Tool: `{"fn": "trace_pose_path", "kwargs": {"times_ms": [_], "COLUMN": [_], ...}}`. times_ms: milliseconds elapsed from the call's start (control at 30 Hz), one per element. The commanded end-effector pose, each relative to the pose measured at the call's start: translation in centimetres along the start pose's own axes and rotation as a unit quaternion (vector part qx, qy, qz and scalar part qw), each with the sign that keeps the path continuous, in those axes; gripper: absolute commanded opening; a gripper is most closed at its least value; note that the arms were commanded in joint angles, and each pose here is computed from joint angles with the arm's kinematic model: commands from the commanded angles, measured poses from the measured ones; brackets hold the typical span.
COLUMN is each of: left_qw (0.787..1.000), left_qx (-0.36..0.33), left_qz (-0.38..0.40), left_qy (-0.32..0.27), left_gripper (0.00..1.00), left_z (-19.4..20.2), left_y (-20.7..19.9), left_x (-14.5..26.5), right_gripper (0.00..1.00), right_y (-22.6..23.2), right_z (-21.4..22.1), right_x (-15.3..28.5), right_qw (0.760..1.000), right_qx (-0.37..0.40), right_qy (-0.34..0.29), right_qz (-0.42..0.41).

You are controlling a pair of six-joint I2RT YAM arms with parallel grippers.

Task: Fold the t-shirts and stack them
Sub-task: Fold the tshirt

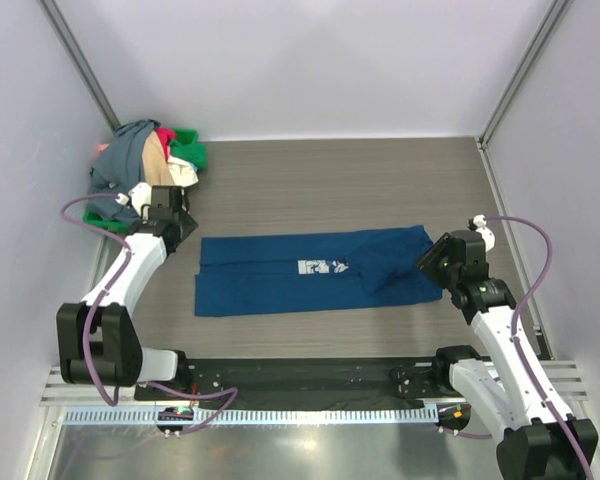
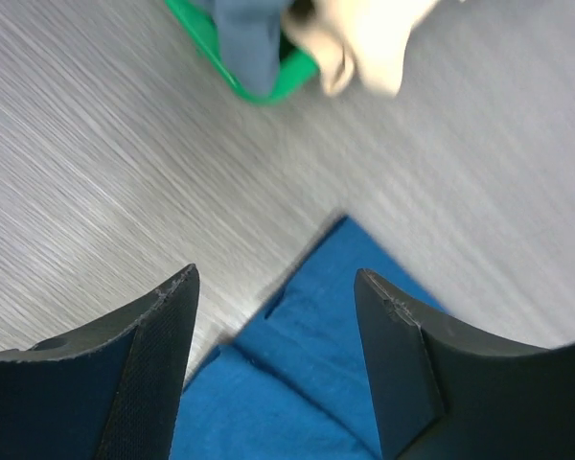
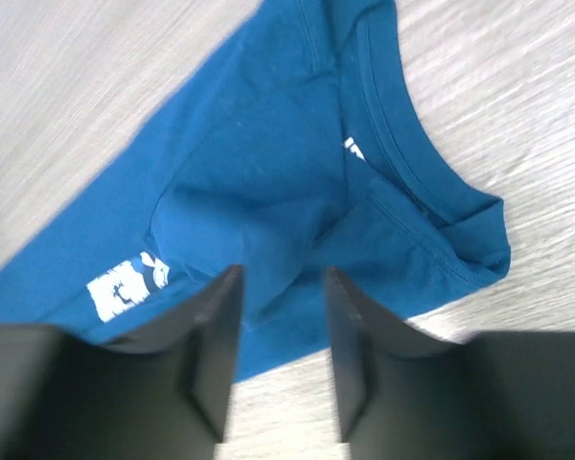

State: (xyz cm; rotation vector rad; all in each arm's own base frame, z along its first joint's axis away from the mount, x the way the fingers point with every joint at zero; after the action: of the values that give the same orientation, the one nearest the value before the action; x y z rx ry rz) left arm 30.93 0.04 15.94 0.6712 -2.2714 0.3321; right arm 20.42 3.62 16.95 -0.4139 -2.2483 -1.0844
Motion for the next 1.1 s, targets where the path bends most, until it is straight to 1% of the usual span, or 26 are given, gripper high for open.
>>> {"fn": "trace_pose_path", "kwargs": {"times_ms": [0, 33, 67, 167, 267, 300, 333, 367, 400, 433, 500, 600, 633, 700, 733, 800, 967, 1033, 1067], "left_qw": [0.999, 0.999, 0.999, 0.999, 0.999, 0.999, 0.998, 0.997, 0.995, 0.994, 0.988, 0.979, 0.977, 0.973, 0.972, 0.970, 0.964, 0.962, 0.959], "left_qx": [0.024, 0.026, 0.025, 0.009, -0.014, -0.025, -0.034, -0.043, -0.068, -0.080, -0.115, -0.155, -0.165, -0.171, -0.171, -0.177, -0.188, -0.186, -0.188], "left_qz": [-0.009, -0.005, 0.002, 0.019, 0.027, 0.034, 0.040, 0.056, 0.066, 0.075, 0.105, 0.130, 0.129, 0.139, 0.140, 0.142, 0.134, 0.145, 0.145], "left_qy": [-0.036, -0.037, -0.036, -0.034, -0.034, -0.030, -0.028, -0.029, -0.018, -0.011, 0.015, 0.036, 0.052, 0.068, 0.074, 0.092, 0.131, 0.142, 0.154], "left_gripper": [0.66, 0.65, 0.64, 0.61, 0.61, 0.61, 0.61, 0.61, 0.61, 0.61, 0.61, 0.60, 0.60, 0.60, 0.60, 0.59, 0.58, 0.57, 0.57], "left_z": [-1.5, -1.7, -1.7, -1.9, -1.8, -1.4, -1.2, -1.2, -0.4, -0.1, 1.2, 2.7, 3.6, 4.6, 4.9, 6.0, 8.7, 9.5, 10.5], "left_y": [0.4, 0.3, 0.2, -0.5, -1.4, -2.1, -2.6, -3.5, -4.6, -5.4, -7.7, -10.0, -10.3, -11.0, -11.2, -11.5, -11.1, -11.2, -10.8], "left_x": [0.7, 0.8, 0.9, 0.8, 1.0, 1.0, 1.0, 1.1, 0.8, 0.7, 0.2, 0.0, -0.6, -0.9, -1.1, -1.8, -2.7, -2.7, -2.7], "right_gripper": [0.48, 0.52, 0.58, 0.68, 0.72, 0.72, 0.72, 0.72, 0.72, 0.72, 0.72, 0.72, 0.72, 0.72, 0.72, 0.71, 0.71, 0.71, 0.71], "right_y": [-0.5, -0.7, -0.9, -0.9, 0.0, 0.6, 1.1, 1.3, 1.5, 1.9, 2.3, 2.7, 2.8, 3.4, 3.0, 3.1, 2.4, 2.4, 2.5], "right_z": [0.3, 0.6, 0.7, 0.2, -0.4, -0.5, -0.1, 0.2, 0.4, 1.2, 2.2, 3.6, 4.1, 5.0, 5.7, 6.4, 7.7, 8.0, 8.2], "right_x": [-0.8, -1.0, -1.1, -0.7, 0.0, -0.1, -0.3, -0.6, -1.6, -1.9, -3.4, -5.3, -5.8, -6.3, -7.2, -7.9, -10.6, -11.3, -12.0], "right_qw": [1.000, 0.999, 0.999, 0.999, 1.000, 1.000, 0.999, 0.999, 0.999, 0.997, 0.995, 0.992, 0.990, 0.988, 0.986, 0.983, 0.975, 0.972, 0.970], "right_qx": [-0.011, -0.014, -0.015, -0.022, -0.022, -0.023, -0.023, -0.023, -0.023, -0.023, -0.013, -0.001, 0.004, 0.016, 0.018, 0.022, 0.028, 0.031, 0.033], "right_qy": [0.008, 0.015, 0.016, -0.005, -0.017, -0.016, 0.004, 0.017, 0.029, 0.061, 0.096, 0.129, 0.139, 0.152, 0.165, 0.178, 0.208, 0.219, 0.225], "right_qz": [0.020, 0.030, 0.033, 0.031, 0.009, -0.008, -0.024, -0.029, -0.026, -0.037, -0.026, -0.003, 0.006, 0.012, 0.031, 0.038, 0.077, 0.085, 0.092]}}
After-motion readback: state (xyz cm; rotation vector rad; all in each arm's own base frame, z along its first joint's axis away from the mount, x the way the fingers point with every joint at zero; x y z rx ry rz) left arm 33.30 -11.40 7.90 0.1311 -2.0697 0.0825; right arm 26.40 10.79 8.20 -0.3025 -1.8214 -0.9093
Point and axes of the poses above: each gripper's point midway between its finger pads, its own x axis back along the fingers, its own y axis along the line the jaws close on, z = x × y, the point moved 6 cm from there along x, back along the fingers, and after that the axes turned 13 degrees about -x, right-handed, at the moved point
